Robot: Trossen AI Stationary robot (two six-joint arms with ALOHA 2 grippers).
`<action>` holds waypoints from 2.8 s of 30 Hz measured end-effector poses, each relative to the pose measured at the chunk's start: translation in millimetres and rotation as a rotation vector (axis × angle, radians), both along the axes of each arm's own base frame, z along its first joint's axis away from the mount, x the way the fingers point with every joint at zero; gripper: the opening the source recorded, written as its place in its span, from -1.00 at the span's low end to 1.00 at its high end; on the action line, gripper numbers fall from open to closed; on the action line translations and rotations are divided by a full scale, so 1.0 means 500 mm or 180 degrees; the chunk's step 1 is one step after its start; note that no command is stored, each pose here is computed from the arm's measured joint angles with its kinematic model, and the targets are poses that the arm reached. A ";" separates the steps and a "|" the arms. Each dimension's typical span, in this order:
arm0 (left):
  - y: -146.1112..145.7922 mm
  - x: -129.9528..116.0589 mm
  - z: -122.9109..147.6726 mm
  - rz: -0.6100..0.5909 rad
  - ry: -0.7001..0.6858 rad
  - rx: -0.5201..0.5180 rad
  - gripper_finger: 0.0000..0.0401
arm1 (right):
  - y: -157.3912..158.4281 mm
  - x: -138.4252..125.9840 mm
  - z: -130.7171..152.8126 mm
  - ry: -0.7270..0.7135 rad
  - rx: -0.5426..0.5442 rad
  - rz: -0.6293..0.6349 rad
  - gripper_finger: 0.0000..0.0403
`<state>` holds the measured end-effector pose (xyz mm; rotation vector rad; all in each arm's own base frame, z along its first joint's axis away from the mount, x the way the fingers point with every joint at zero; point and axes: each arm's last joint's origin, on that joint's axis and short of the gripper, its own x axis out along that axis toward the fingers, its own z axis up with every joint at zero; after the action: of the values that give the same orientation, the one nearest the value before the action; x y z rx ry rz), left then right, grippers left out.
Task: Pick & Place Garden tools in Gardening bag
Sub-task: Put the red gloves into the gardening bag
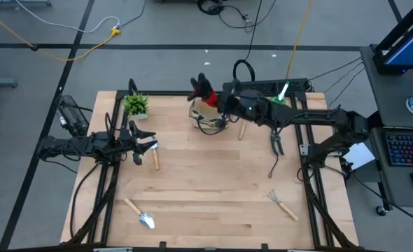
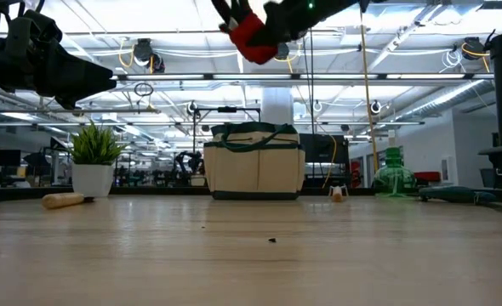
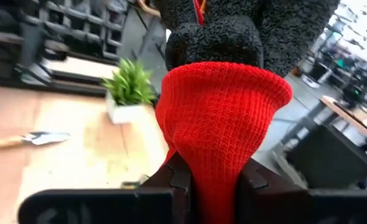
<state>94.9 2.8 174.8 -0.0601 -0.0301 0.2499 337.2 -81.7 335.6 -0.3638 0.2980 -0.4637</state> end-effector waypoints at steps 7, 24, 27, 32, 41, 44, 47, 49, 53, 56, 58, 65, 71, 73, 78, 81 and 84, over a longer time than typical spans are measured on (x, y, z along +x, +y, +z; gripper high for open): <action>0.000 0.000 0.000 0.0000 -0.0001 -0.0001 -0.15 | -0.046 0.019 -0.047 0.0210 0.0087 -0.0177 -0.80; 0.000 0.000 0.000 0.0000 0.0000 -0.0001 -0.15 | -0.099 0.060 -0.180 0.0875 0.0365 -0.0356 -0.80; 0.000 0.000 0.000 0.0001 -0.0001 -0.0001 -0.15 | -0.102 0.062 -0.193 0.0962 0.0391 -0.0367 -0.80; 0.000 0.000 0.000 0.0000 -0.0001 -0.0001 -0.15 | -0.102 0.058 -0.199 0.1039 0.0468 -0.0398 -0.80; 0.000 0.000 0.000 0.0000 -0.0001 -0.0001 -0.15 | -0.101 0.054 -0.204 0.1115 0.0533 -0.0419 -0.62; 0.000 0.000 0.000 -0.0001 0.0001 -0.0001 -0.15 | -0.101 0.055 -0.204 0.1116 0.0531 -0.0418 -0.60; 0.000 0.000 0.000 -0.0001 0.0006 0.0000 -0.15 | -0.101 0.054 -0.204 0.1130 0.0518 -0.0416 -0.62; 0.000 0.000 -0.001 -0.0001 0.0009 0.0001 -0.15 | -0.100 0.054 -0.206 0.1155 0.0521 -0.0416 -0.62; 0.000 0.000 -0.001 -0.0001 0.0013 0.0001 -0.15 | -0.097 0.052 -0.209 0.1226 0.0532 -0.0413 -0.61; 0.000 0.000 -0.001 -0.0001 0.0016 0.0001 -0.15 | -0.093 0.052 -0.211 0.1269 0.0510 -0.0448 -0.60; 0.000 0.000 -0.001 0.0000 0.0016 0.0001 -0.15 | -0.088 0.053 -0.210 0.1285 0.0454 -0.0482 -0.60; 0.000 0.000 -0.001 0.0000 0.0017 0.0001 -0.15 | -0.073 0.058 -0.210 0.1373 0.0308 -0.0390 -0.59; 0.000 0.000 -0.001 0.0000 0.0021 0.0003 -0.15 | -0.070 0.056 -0.212 0.1459 0.0209 -0.0556 -0.57; 0.000 0.000 -0.001 0.0000 0.0021 0.0002 -0.15 | -0.070 0.054 -0.213 0.1505 0.0206 -0.0575 -0.55; 0.000 0.000 -0.001 0.0000 0.0020 0.0002 -0.15 | -0.069 0.052 -0.216 0.1564 0.0216 -0.0574 -0.49; 0.000 0.000 -0.001 0.0000 0.0021 0.0003 -0.15 | -0.069 0.052 -0.216 0.1568 0.0216 -0.0573 -0.44; 0.000 0.000 -0.001 0.0000 0.0020 0.0002 -0.15 | -0.068 0.052 -0.216 0.1566 0.0216 -0.0571 -0.39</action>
<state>94.8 2.8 174.3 -0.0585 -0.0240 0.2502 363.3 -115.9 227.6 -0.3837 0.8275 -0.5352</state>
